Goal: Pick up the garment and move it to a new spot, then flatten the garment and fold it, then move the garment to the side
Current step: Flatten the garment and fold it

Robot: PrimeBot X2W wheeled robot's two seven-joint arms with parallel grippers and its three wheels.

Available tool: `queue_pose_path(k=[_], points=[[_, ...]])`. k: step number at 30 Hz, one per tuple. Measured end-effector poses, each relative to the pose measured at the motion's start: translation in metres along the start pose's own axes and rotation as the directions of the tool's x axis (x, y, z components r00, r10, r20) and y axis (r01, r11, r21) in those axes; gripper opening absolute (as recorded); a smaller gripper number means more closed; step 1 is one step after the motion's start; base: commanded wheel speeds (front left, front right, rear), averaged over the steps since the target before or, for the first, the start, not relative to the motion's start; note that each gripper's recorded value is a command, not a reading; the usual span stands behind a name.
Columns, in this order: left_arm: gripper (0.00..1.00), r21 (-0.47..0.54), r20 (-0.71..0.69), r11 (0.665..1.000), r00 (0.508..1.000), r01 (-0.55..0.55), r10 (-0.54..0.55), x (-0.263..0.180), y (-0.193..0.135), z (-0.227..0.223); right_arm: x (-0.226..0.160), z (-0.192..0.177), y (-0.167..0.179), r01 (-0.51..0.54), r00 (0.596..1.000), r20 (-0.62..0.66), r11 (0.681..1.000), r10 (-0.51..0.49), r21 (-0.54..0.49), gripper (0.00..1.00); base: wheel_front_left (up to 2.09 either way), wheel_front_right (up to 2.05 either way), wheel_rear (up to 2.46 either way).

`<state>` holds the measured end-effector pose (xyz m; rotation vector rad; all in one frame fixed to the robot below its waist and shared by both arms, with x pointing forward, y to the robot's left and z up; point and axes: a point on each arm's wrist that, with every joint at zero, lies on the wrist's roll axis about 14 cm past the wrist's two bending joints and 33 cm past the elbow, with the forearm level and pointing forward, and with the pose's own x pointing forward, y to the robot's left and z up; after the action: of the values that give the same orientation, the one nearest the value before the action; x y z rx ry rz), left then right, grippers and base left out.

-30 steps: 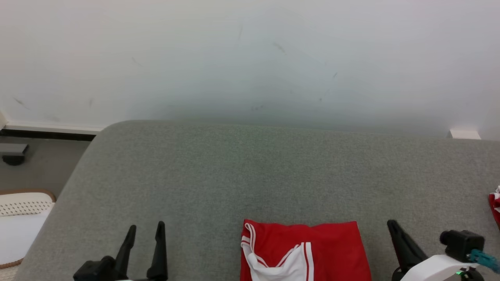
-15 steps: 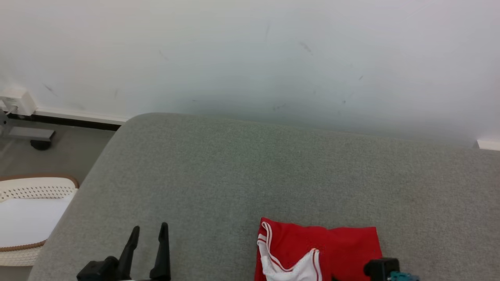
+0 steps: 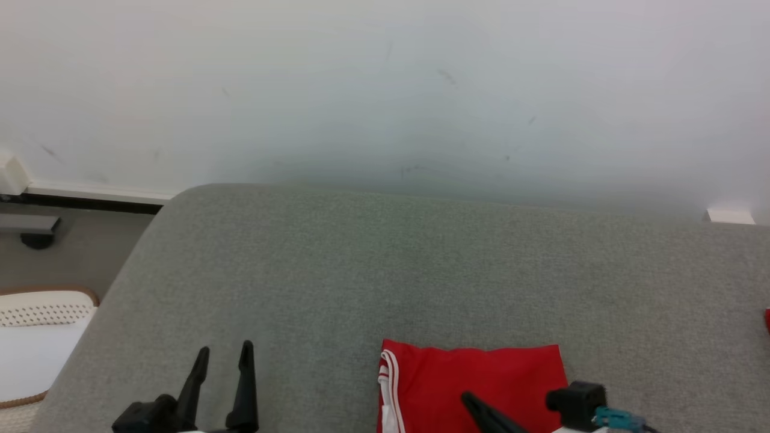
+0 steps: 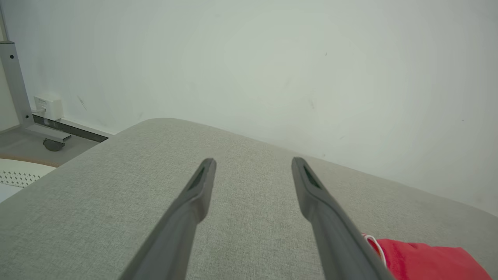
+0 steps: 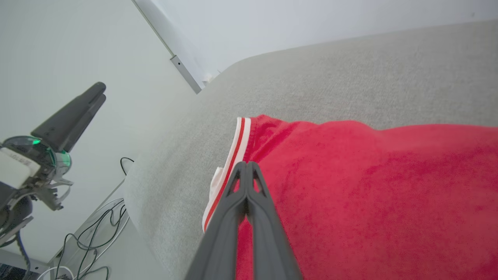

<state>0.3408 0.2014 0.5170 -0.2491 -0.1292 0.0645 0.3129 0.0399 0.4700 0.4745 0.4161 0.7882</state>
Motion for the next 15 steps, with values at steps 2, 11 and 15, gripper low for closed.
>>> queue_pose_path(k=[2, 11, 15], points=[[1.00, -0.001, 0.002, 1.000, 1.000, 0.013, -0.013, 0.003, -0.004, 0.000, -0.005, 0.023, -0.009, 0.019, 0.997, 0.079, 1.000, -0.017, -0.024, 0.00, 0.00, 0.00, 0.00], [1.00, -0.001, 0.026, 0.998, 0.997, 0.068, -0.068, 0.015, -0.022, 0.007, -0.062, 0.127, -0.064, 0.213, 0.887, 0.441, 0.969, -0.137, -0.127, 0.50, 0.00, 0.00, 0.00], [1.00, 0.011, 0.040, 0.995, 0.995, 0.096, -0.097, 0.020, -0.031, 0.011, -0.091, 0.157, -0.080, 0.310, 0.822, 0.542, 0.936, -0.176, -0.166, 1.00, 0.00, 0.00, 0.00]])
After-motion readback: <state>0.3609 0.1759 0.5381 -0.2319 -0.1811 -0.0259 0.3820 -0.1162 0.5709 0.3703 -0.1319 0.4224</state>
